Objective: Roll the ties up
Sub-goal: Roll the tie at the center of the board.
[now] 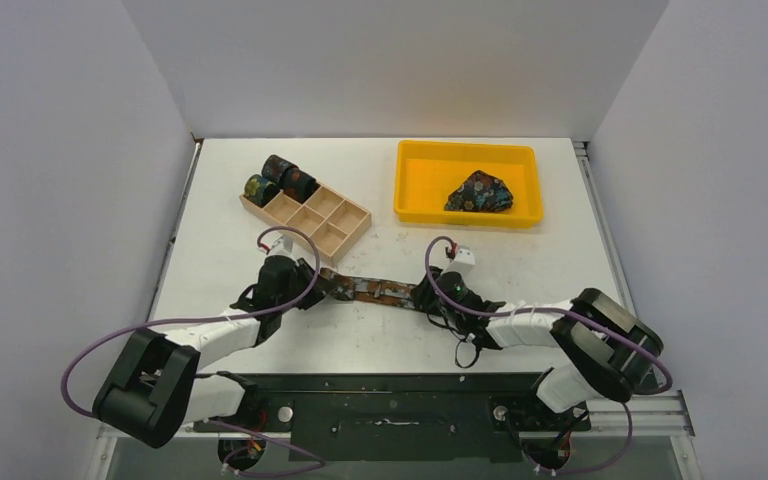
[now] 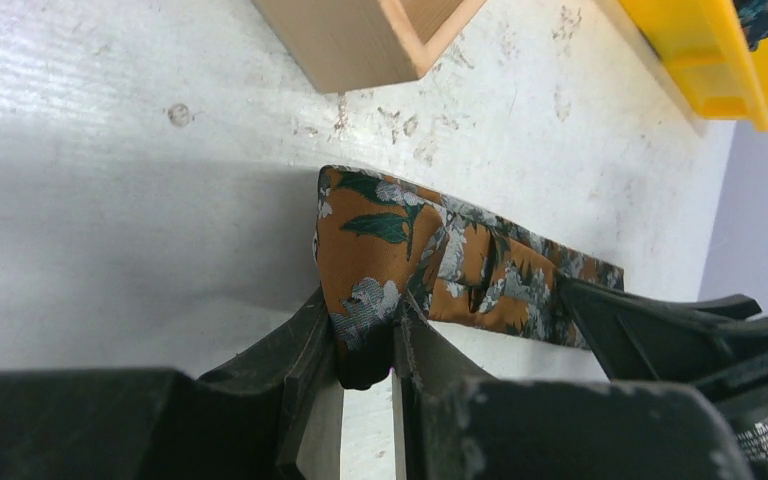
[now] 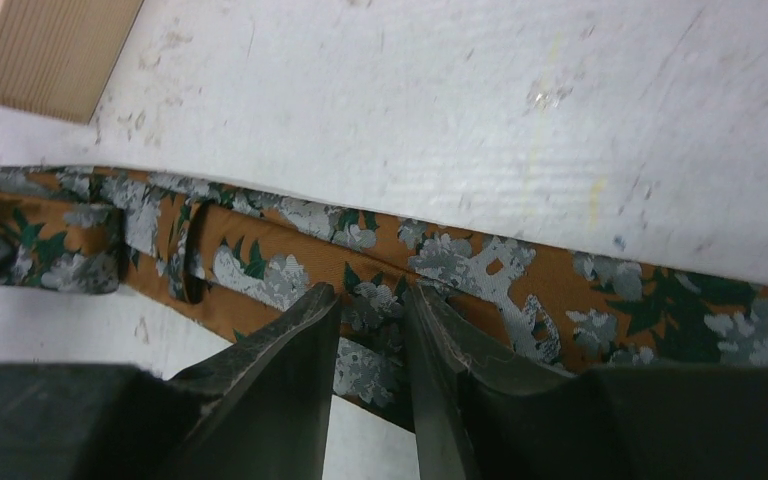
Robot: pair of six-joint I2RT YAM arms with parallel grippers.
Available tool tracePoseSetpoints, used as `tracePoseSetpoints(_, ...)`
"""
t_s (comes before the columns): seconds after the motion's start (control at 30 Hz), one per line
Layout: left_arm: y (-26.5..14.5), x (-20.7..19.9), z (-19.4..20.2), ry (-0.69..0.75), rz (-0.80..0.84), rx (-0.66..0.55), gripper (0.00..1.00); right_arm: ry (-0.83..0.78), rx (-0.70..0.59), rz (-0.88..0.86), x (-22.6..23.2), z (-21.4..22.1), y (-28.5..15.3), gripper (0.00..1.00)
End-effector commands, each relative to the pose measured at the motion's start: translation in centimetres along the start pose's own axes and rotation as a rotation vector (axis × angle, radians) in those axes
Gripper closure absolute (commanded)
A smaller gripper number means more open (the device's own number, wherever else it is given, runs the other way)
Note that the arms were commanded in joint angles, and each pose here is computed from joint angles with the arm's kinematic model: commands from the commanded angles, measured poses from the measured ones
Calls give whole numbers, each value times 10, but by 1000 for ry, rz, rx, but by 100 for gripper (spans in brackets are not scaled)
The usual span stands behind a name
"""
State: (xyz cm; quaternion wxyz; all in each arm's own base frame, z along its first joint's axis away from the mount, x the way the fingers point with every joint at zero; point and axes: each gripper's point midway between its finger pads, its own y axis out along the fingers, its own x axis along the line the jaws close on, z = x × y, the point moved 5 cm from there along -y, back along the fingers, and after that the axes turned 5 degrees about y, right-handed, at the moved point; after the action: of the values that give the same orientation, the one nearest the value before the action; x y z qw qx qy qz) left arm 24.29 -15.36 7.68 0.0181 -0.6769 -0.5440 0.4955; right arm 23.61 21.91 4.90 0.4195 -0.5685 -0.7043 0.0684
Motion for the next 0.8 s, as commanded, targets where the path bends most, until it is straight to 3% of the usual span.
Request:
tracePoseSetpoints(0.0,-9,-4,-2,76,-32,-22,100,6,89,88,-27,42,-25,68)
tracePoseSetpoints(0.4,-28,16,-5,127,-182,-145,100,-28,91,93,-33,53,-40,68)
tracePoseSetpoints(0.53,-28,14,-11,206,-243,-161,100,-47,97,83,-30,53,-38,66)
tracePoseSetpoints(0.77,-31,10,-13,317,-332,-167,100,-86,57,36,-5,29,-45,47)
